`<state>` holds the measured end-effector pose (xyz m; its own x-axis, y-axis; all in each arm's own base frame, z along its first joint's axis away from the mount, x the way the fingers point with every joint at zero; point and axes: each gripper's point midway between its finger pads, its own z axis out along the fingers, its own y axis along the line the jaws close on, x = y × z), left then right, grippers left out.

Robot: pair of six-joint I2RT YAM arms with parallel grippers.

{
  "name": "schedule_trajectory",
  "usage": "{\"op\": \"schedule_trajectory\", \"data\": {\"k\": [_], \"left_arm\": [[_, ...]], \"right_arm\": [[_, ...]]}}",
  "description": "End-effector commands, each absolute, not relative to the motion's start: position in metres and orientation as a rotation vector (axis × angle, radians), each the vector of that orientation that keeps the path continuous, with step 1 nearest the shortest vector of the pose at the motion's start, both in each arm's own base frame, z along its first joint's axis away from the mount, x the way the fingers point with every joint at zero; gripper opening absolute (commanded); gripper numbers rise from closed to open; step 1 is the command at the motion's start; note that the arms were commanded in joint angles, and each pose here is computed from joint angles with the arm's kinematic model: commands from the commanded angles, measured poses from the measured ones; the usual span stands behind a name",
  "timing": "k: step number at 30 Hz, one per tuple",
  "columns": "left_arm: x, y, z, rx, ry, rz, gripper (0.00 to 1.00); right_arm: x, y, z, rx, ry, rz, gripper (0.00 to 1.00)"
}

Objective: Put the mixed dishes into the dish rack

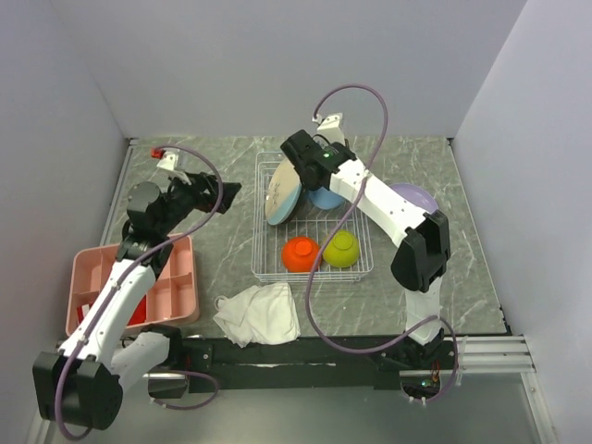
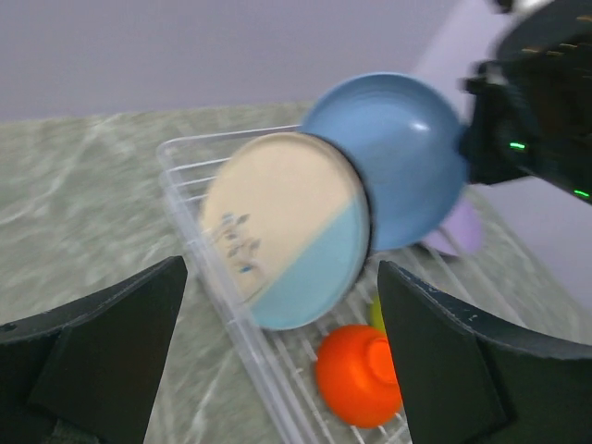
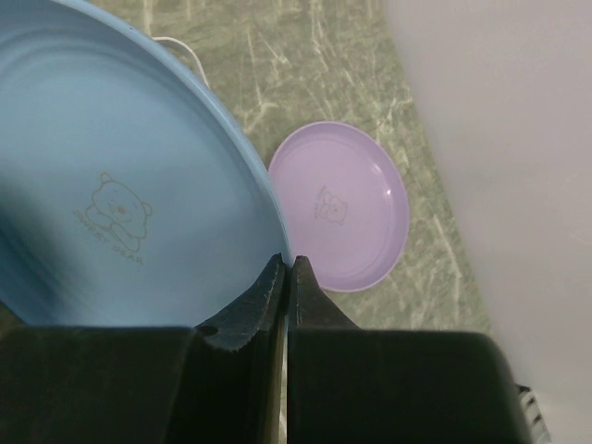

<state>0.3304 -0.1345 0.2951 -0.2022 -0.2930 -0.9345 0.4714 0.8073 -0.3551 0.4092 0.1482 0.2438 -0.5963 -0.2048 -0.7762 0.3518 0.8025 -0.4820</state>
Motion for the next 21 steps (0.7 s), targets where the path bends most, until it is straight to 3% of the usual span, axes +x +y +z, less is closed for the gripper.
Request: {"op": "schedule_trajectory", "data": {"k": [1, 9, 21], "left_arm": [[0.31, -0.187, 0.332, 0.425, 1.45, -0.966, 0.92], [0.347, -0.214, 0.355, 0.465, 1.416, -0.993, 0.92], [0.343, -0.21, 0.356, 0.436, 1.421, -0.977, 0.91]], "right_arm": [[0.403, 0.127, 0.294, 0.153, 1.959, -0.773, 0.0], [0.399, 0.127, 0.303, 0.172, 1.913, -0.798, 0.0], [0.418, 0.163, 0.272, 0.132, 1.903, -0.846, 0.0]]}}
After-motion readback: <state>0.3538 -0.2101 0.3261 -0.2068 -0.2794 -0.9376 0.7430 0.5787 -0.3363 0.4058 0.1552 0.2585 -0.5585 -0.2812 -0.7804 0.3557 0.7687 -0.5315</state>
